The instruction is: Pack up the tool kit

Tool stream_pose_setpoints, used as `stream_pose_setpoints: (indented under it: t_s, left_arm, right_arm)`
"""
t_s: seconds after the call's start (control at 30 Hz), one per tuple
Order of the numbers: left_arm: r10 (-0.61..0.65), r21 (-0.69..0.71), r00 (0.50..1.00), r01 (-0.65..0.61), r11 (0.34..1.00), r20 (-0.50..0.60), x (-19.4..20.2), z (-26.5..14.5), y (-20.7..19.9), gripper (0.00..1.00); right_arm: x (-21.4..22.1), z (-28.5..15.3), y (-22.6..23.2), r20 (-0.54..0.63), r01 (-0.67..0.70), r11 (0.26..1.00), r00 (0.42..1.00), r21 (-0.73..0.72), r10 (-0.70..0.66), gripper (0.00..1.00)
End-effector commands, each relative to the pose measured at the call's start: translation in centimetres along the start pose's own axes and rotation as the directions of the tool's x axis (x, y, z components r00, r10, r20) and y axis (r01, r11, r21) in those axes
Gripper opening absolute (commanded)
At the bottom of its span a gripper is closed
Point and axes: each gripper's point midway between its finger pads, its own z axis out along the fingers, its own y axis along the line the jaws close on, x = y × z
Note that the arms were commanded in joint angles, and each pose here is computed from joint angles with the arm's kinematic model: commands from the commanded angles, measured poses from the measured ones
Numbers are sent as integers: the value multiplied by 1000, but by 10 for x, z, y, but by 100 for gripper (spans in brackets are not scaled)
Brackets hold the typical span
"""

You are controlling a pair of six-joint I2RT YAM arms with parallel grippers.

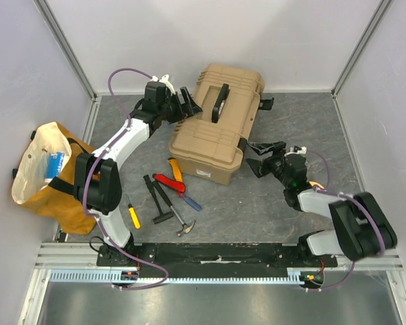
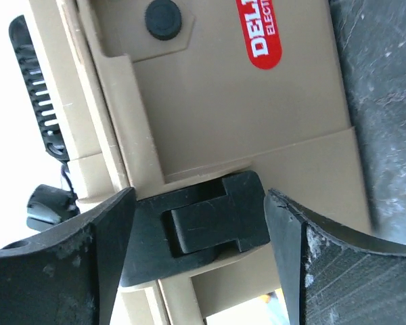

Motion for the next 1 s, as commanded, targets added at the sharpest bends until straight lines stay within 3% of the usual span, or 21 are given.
stream_pose_setpoints:
  t_s: [0.0,0.17,0.23,0.3,0.43,0.67,0.8,0.97]
  left_arm:
    - [-27,107,979,50,993,-201,65,9,-41,82]
    - [-33,94,979,52,994,-200,65,10,-37,82]
    - [-32,91,980,51,995,-197,64,10,-38,82]
    - [-29,87,981,46,995,-191,62,10,-38,82]
    - [-18,78,983,33,996,-182,58,8,-38,82]
    - [-11,92,980,30,995,-199,61,3,-42,83]
    - [-65,114,970,94,989,-233,69,2,-46,83]
    - [-132,135,946,178,975,-295,89,7,-55,81]
  right_arm:
    - [46,-11,59,-134,304,945,938,-122,-319,34]
    - [47,-14,49,-148,287,954,943,-90,-298,37]
    - [45,-15,37,-152,269,962,950,-47,-273,52]
    - [42,-18,26,-140,251,968,958,-16,-251,73]
    - [33,-25,4,-99,206,977,975,58,-200,97]
    - [39,-20,10,-129,196,981,972,-2,-195,98]
    - [46,-12,24,-174,199,977,962,-82,-210,98]
    - [41,0,26,-190,231,970,951,-79,-242,85]
